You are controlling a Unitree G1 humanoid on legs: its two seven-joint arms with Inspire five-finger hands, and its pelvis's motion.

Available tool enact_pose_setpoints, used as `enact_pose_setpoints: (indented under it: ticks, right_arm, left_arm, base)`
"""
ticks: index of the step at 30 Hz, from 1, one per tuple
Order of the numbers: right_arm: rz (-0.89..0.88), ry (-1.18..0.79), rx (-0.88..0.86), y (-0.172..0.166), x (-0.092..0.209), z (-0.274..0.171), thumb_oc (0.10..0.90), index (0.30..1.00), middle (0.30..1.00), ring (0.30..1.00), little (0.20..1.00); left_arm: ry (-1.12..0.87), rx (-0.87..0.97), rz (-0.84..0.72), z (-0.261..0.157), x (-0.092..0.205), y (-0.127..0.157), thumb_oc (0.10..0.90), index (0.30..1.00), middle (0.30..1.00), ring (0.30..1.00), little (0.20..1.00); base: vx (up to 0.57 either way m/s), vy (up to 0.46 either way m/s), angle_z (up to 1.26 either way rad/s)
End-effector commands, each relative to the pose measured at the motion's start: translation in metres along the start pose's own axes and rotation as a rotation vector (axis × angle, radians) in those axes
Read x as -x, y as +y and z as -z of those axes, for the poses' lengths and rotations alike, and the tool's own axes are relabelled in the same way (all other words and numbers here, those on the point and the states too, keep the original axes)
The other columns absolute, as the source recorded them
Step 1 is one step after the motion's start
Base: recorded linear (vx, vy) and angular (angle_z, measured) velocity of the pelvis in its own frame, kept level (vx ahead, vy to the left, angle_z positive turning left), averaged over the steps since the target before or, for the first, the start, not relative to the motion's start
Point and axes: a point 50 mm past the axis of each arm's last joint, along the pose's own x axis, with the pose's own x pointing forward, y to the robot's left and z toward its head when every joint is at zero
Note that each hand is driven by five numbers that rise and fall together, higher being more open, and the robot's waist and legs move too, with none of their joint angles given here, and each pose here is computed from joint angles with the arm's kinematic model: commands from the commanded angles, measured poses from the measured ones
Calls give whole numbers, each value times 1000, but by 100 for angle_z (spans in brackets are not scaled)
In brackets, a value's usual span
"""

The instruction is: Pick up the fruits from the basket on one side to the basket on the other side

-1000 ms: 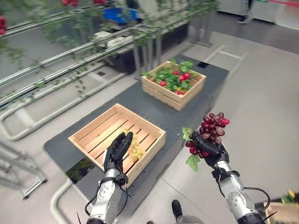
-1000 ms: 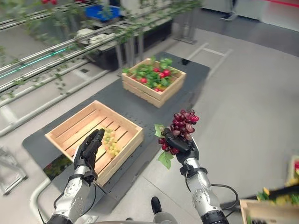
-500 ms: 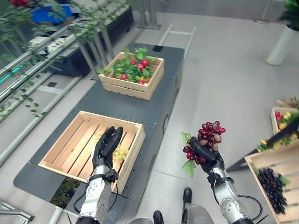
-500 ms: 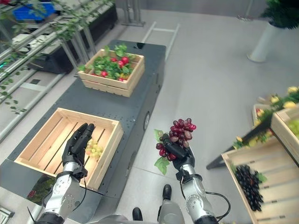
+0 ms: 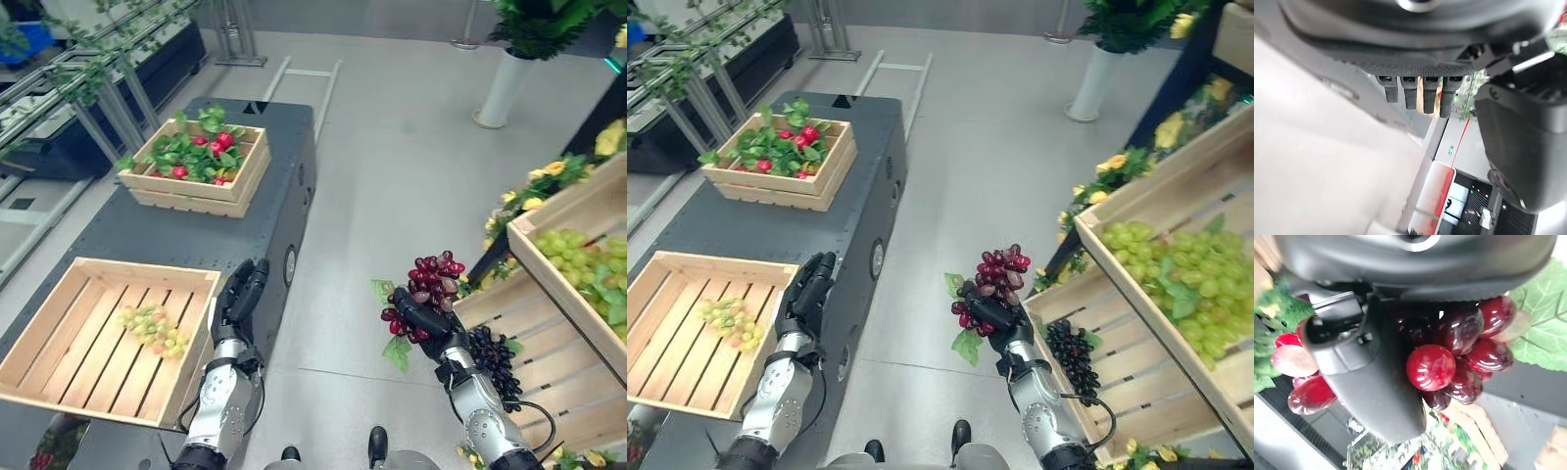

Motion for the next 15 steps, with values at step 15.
enact_pose_setpoints:
  ticks: [15]
  right_arm:
    - [-79,-37,-56,25,-3,12,400,300,300,300,300]
  left_arm:
    - [-261,-47,77,-44,-1,-6,800,900,900,900,900]
  base:
    - [9,99,-44]
